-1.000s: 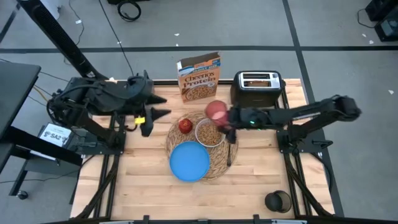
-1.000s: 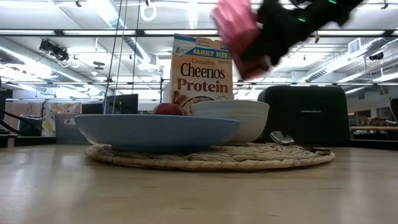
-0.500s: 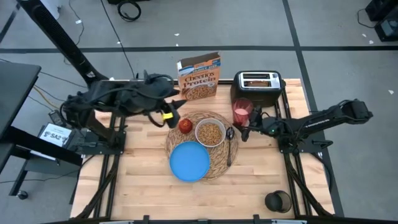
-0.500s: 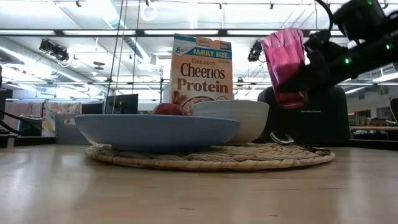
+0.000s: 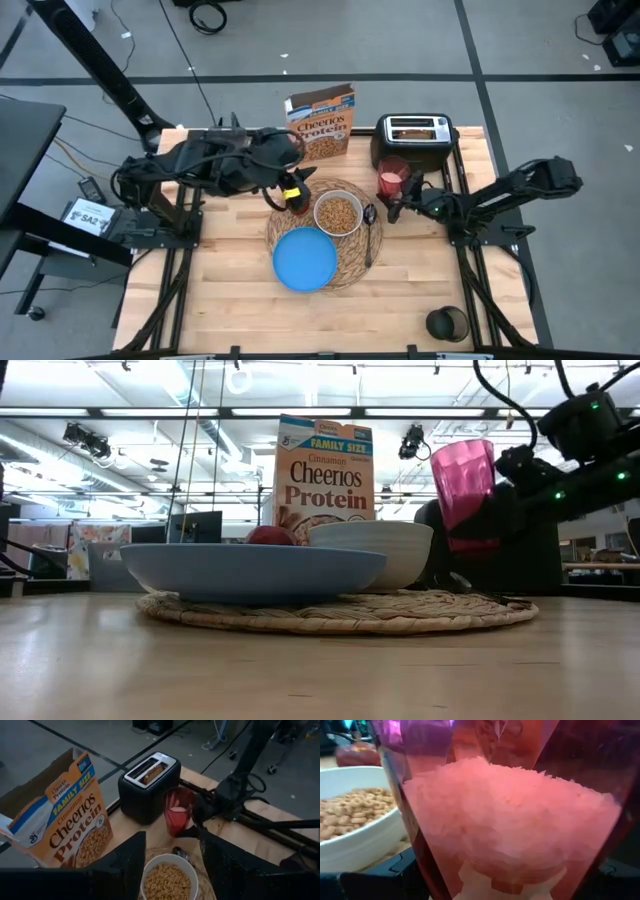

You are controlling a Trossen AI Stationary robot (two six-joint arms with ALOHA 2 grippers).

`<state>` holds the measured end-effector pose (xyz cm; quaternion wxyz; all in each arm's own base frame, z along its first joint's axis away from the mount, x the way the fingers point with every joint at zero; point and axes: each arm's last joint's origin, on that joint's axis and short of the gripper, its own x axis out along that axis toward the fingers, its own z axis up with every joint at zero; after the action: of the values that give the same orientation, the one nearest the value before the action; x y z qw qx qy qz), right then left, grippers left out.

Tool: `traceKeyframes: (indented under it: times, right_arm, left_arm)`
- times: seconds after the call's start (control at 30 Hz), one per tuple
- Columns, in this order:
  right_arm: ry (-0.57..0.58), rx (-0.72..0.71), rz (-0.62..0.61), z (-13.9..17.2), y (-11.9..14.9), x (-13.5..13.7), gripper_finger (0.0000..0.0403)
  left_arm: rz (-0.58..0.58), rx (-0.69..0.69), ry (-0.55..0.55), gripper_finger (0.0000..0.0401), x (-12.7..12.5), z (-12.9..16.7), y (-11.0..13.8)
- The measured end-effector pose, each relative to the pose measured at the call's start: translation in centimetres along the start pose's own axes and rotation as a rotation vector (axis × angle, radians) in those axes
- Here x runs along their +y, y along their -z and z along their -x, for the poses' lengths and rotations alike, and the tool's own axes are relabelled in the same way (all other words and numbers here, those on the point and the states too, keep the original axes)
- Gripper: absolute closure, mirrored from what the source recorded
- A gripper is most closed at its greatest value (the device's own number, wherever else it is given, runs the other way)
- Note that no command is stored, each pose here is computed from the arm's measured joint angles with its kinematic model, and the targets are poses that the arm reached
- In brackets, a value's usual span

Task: Arrange a breakfast setting
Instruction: Put the glass of milk to the top of the black spoon

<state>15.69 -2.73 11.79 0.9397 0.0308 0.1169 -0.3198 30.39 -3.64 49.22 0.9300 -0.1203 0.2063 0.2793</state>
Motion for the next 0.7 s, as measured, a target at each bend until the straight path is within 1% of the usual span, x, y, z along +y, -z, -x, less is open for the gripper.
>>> traceKeyframes:
  times: [0.17,0.37,0.53,0.7]
  right_arm:
    - [0.061,0.014,-0.023,-0.9,0.8,-0.3,0.007]
    - [0.069,0.013,-0.047,-1.8,1.8,-0.2,0.007]
    - [0.074,0.054,-0.04,-3.0,2.7,0.3,0.007]
    - [0.117,0.05,-0.049,-3.9,3.3,0.5,0.007]
  left_arm:
    - [0.011,-0.01,0.009,0.0209,-0.4,-0.1,0.0]
    - [0.011,-0.009,0.014,0.0209,-0.5,0.0,0.1]
    - [0.007,-0.008,0.02,0.0209,-0.7,0.1,0.2]
    - [-0.002,-0.005,0.039,0.0209,-1.1,0.5,0.4]
